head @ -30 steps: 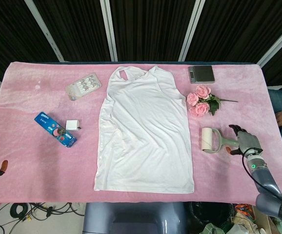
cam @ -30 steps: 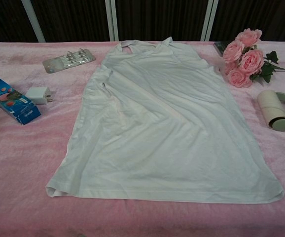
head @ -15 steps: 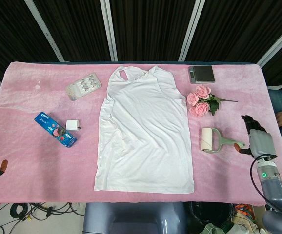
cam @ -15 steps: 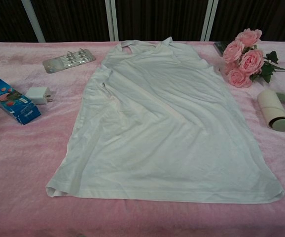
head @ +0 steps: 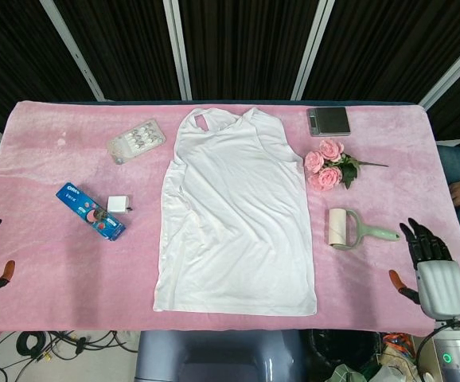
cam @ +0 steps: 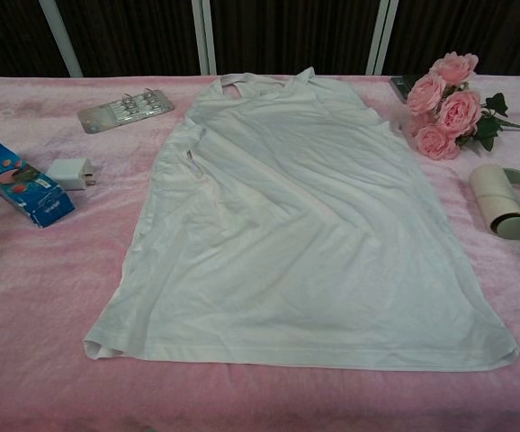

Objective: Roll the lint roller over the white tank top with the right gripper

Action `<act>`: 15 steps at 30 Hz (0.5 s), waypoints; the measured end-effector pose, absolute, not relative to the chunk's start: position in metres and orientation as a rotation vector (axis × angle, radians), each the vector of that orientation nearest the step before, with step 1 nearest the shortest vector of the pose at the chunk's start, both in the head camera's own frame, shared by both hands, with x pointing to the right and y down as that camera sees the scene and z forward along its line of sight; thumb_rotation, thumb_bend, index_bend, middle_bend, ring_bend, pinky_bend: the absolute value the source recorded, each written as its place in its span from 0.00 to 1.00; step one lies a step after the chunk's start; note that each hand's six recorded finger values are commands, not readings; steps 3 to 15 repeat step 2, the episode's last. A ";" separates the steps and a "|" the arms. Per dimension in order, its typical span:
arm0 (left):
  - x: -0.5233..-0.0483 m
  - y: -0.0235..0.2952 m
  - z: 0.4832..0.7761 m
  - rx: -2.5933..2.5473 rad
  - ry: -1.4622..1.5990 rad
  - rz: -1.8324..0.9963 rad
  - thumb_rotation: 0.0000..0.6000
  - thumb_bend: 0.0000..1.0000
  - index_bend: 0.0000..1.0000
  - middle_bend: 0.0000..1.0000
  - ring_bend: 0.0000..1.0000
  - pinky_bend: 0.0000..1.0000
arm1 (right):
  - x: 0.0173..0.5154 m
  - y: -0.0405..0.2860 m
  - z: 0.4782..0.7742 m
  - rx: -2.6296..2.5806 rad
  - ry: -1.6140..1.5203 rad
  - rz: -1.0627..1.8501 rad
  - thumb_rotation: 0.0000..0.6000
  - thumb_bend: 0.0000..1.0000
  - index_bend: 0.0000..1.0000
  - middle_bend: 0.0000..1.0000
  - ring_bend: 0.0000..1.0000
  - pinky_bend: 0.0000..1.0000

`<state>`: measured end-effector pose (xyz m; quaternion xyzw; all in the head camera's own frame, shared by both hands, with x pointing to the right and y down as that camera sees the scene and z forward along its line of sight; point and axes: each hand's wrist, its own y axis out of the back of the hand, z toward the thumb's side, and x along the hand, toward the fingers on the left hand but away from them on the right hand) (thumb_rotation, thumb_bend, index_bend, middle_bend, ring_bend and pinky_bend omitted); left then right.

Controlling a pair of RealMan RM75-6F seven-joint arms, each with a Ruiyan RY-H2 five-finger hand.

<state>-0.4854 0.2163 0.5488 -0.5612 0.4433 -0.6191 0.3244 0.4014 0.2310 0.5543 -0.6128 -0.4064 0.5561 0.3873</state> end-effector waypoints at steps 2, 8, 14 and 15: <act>-0.484 0.216 0.548 -1.478 1.149 -1.609 1.00 0.36 0.13 0.04 0.04 0.11 | 0.401 0.240 0.560 -1.553 -0.992 1.420 1.00 0.19 0.06 0.04 0.09 0.17; -0.484 0.216 0.548 -1.478 1.149 -1.609 1.00 0.36 0.13 0.04 0.04 0.11 | 0.401 0.240 0.560 -1.553 -0.992 1.420 1.00 0.19 0.06 0.04 0.09 0.17; -0.484 0.216 0.548 -1.478 1.149 -1.609 1.00 0.36 0.13 0.04 0.04 0.11 | 0.401 0.240 0.560 -1.553 -0.992 1.420 1.00 0.19 0.06 0.04 0.09 0.17; -0.484 0.216 0.548 -1.478 1.149 -1.609 1.00 0.36 0.13 0.04 0.04 0.11 | 0.401 0.240 0.560 -1.553 -0.992 1.420 1.00 0.19 0.06 0.04 0.09 0.17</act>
